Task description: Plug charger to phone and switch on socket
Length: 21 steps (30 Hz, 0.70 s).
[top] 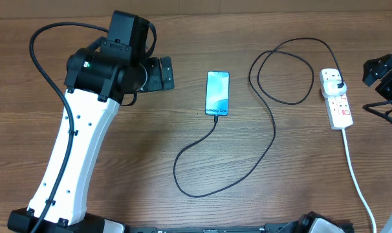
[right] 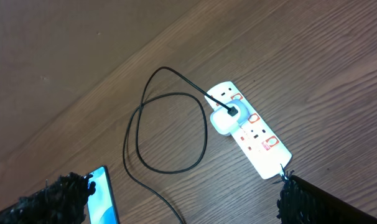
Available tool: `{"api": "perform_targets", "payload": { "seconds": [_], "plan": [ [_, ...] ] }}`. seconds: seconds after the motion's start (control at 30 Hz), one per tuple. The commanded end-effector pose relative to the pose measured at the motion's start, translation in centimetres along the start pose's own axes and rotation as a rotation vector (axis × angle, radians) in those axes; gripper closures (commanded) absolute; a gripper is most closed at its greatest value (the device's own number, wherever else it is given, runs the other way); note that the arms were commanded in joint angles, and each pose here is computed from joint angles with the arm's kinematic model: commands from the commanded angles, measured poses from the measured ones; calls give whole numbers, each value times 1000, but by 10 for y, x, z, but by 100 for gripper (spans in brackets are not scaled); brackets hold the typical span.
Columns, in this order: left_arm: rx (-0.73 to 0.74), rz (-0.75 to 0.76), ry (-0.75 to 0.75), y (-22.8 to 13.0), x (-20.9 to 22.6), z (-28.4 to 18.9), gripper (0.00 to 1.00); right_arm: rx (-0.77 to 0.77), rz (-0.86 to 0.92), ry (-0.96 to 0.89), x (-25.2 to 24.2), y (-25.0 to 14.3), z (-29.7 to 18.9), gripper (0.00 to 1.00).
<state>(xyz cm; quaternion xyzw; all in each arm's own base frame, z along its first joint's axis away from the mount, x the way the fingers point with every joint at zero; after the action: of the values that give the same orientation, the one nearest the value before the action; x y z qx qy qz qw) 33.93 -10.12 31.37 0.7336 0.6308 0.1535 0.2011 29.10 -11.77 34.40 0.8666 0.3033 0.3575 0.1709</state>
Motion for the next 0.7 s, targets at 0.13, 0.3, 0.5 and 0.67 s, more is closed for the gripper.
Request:
{"api": "perform_targets", "payload": {
  "seconds": [0.13,0.3,0.5,0.67],
  "plan": [
    [-147,39,40,12,0,-25,0,-11,-2,0,2,3,-3,0],
    [-281,24,21,13,1,-47,0,-11,-2,0,2,3,-3,0],
    [-447,-1,23,6,8,-57,1,-12,-2,0,2,3,-3,0],
    [-637,-51,-9,0,23,-56,0,-12,-2,0,2,3,-3,0]
  ]
}}
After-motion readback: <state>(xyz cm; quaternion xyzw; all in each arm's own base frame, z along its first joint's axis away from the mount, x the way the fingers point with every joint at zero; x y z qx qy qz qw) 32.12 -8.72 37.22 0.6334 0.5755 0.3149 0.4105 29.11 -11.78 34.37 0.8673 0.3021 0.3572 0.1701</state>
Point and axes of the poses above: each gripper's point midway between its finger pads, its own z axis out along the fingers, its own x axis along the line the jaws close on, y = z × x, the point moved 4 cm from there along -z, back along the fingers, and after that the axes turned 15 degrees about z, right-handed, at the moved point
